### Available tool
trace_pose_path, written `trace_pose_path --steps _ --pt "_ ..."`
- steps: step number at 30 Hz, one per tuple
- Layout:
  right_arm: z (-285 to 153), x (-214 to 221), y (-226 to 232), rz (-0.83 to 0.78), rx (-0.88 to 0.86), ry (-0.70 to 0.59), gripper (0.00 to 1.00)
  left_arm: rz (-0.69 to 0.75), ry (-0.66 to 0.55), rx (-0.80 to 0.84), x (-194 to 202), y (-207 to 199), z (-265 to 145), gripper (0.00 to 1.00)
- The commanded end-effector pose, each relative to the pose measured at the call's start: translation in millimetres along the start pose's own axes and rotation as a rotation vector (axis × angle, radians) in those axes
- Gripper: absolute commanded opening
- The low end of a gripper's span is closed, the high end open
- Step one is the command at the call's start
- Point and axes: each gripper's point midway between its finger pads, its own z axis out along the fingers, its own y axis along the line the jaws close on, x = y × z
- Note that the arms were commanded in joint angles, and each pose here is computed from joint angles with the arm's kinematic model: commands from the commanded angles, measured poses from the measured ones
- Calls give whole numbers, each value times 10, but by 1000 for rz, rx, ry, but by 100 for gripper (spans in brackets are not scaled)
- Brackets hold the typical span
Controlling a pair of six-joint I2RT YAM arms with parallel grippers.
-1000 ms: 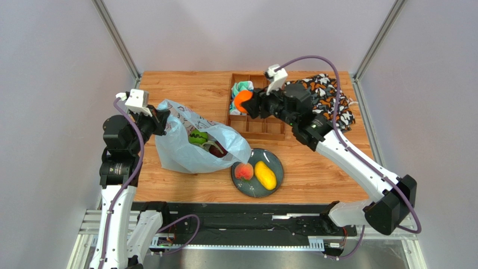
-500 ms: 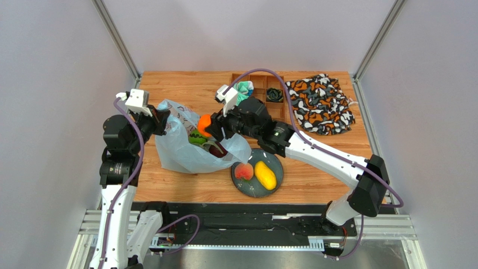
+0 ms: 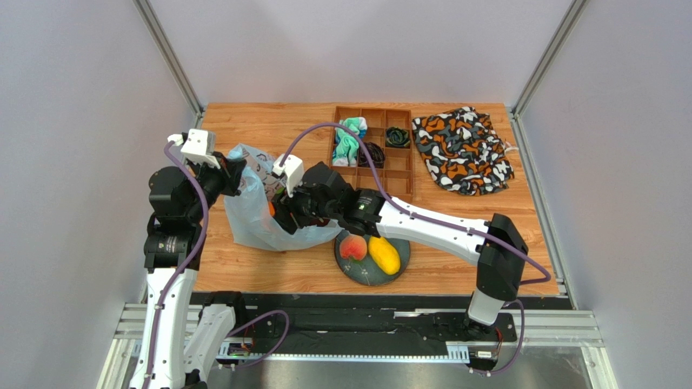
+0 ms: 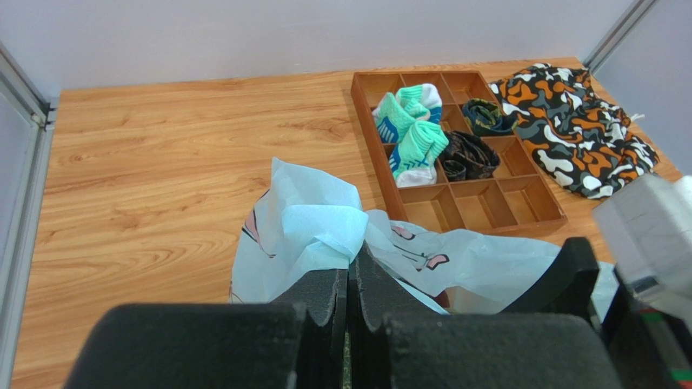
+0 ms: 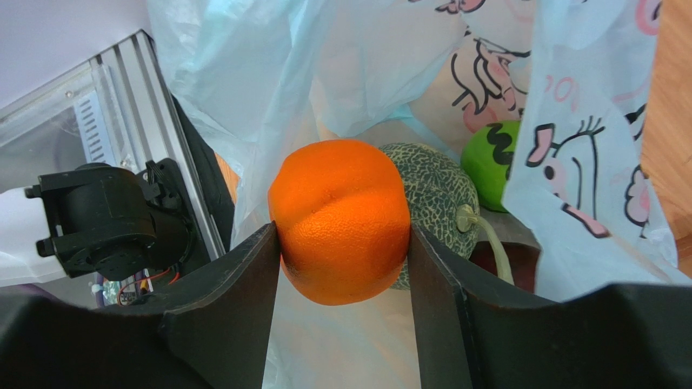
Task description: Place the fruits into the plastic bag
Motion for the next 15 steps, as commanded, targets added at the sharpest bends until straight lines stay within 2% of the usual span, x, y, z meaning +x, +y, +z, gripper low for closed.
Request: trace_pose_path --steps 1,7,15 --pt "119 -63 -79 18 52 12 15 7 -29 4 -86 -27 -25 0" --pt "285 130 -303 2 145 84 15 10 -32 3 -96 -26 -35 0" --pt "392 460 -769 63 234 171 16 9 -25 0 -79 -17 -25 0"
